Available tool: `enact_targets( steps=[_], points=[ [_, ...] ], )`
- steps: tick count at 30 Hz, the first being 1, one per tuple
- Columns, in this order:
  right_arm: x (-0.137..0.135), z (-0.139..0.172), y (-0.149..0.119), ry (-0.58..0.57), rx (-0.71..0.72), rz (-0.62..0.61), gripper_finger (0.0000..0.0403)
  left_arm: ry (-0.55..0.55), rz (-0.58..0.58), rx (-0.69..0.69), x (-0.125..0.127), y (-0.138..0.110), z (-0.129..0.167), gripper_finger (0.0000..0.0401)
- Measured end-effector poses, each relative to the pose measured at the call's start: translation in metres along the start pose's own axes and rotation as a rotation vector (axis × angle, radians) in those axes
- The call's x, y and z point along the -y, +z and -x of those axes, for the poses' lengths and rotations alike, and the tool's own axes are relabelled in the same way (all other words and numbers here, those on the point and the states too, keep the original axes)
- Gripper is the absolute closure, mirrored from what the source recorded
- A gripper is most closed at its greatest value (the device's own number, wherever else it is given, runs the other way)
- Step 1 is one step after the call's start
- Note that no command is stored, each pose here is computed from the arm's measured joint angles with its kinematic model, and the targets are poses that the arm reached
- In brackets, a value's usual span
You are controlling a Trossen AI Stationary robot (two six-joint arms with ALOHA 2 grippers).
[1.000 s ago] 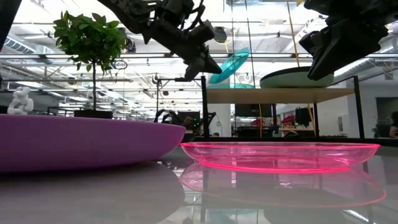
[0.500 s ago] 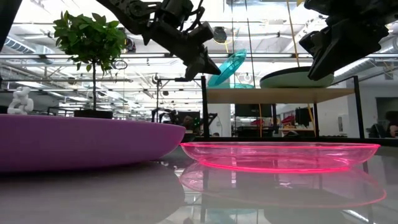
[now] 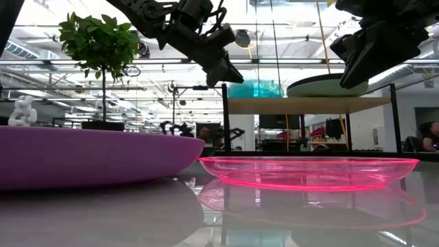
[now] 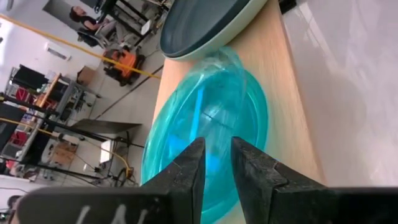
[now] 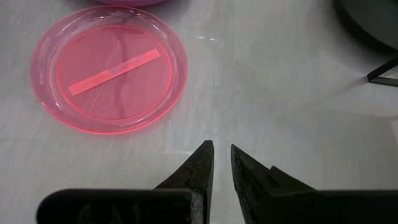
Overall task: Place and stack plates onto a shelf
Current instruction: Stack the small blue plate on top of the small blue plate on the shelf, then stack the big violet plate on top of the big black plate on the shelf
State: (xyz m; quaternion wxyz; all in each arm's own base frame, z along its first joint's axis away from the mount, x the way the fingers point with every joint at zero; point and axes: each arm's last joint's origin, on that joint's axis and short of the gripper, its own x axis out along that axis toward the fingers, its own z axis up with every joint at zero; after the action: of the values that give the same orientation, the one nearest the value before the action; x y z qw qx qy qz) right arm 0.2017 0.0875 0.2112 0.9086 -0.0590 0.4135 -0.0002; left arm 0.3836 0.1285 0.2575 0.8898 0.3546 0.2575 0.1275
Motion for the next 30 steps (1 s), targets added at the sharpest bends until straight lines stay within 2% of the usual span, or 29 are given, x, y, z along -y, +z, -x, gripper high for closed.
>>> enact_targets(
  steps=[11,17,23,27,30],
  points=[
    [-0.001,0.000,0.002,0.006,0.016,-0.016,0.0362,0.002,0.008,-0.012,0.009,0.009,0.003,0.0316],
    [-0.001,0.000,0.002,0.013,0.018,-0.059,0.0362,-0.060,0.082,-0.006,0.019,0.032,0.029,0.0316],
    [-0.001,0.000,0.004,0.015,0.035,-0.102,0.0362,-0.219,0.183,-0.087,0.034,0.044,0.063,0.0316],
    [-0.002,0.000,0.006,0.022,0.056,-0.127,0.0362,-0.431,0.227,-0.155,0.052,0.046,0.084,0.0316],
    [-0.002,0.000,0.007,0.026,0.069,-0.131,0.0362,-0.543,0.264,-0.228,0.066,0.046,0.096,0.0316]
  ],
)
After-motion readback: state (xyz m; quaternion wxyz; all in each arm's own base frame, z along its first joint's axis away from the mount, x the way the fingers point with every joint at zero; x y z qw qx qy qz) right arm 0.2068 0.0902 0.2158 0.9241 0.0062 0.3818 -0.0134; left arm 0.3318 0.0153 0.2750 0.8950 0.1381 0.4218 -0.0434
